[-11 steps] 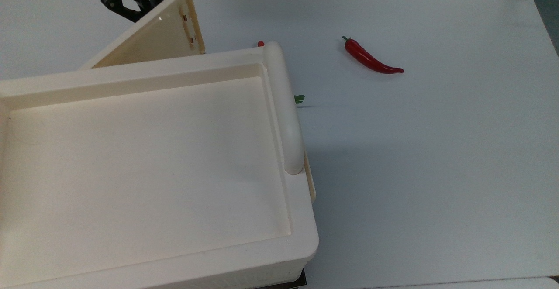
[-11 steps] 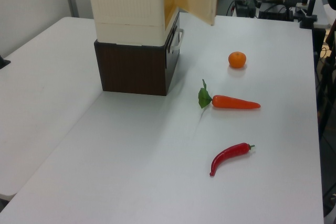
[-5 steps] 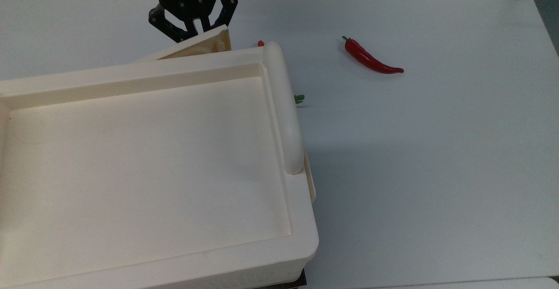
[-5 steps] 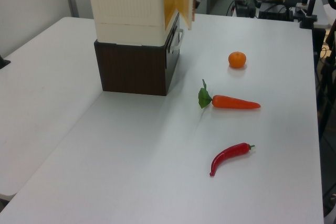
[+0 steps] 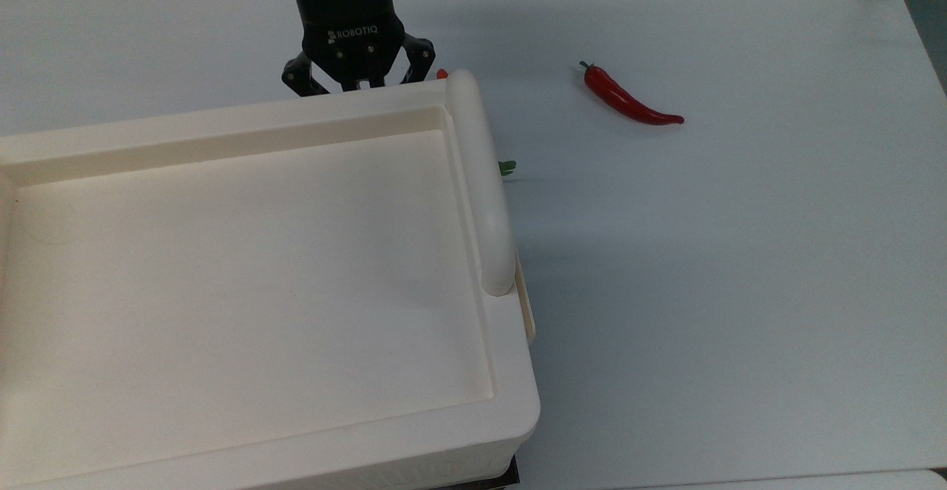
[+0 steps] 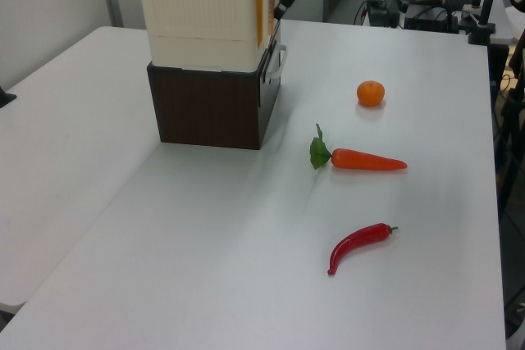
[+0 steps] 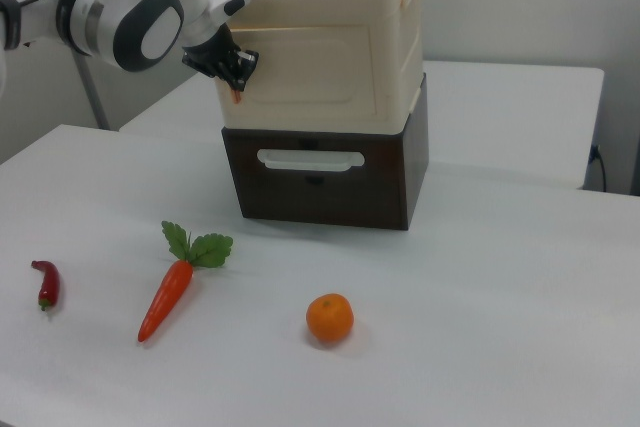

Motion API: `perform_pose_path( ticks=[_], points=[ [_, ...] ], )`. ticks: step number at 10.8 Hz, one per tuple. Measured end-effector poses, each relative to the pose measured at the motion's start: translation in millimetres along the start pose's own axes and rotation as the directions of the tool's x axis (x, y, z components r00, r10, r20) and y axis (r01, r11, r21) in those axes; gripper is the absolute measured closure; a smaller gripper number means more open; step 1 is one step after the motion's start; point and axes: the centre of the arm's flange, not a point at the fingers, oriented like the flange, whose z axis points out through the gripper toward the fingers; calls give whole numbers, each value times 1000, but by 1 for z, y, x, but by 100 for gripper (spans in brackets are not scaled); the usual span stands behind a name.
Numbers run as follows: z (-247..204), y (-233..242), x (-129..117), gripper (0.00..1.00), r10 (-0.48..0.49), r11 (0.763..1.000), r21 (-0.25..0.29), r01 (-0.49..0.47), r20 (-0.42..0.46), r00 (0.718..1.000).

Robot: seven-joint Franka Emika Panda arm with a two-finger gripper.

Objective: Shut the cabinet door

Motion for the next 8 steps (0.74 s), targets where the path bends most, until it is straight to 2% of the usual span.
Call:
perform_pose_path(
  ticks=[2, 5, 7, 8],
  points=[
    [10, -3, 4, 86, 0, 1000, -15, 0, -47, 999],
    [11, -3, 6, 86, -25, 999, -42, 23, -57, 998],
    [10, -3, 7, 85, -59, 996, -73, 55, -49, 997],
    [14, -3, 2, 85, -62, 996, -67, 62, -6, 998]
  ],
)
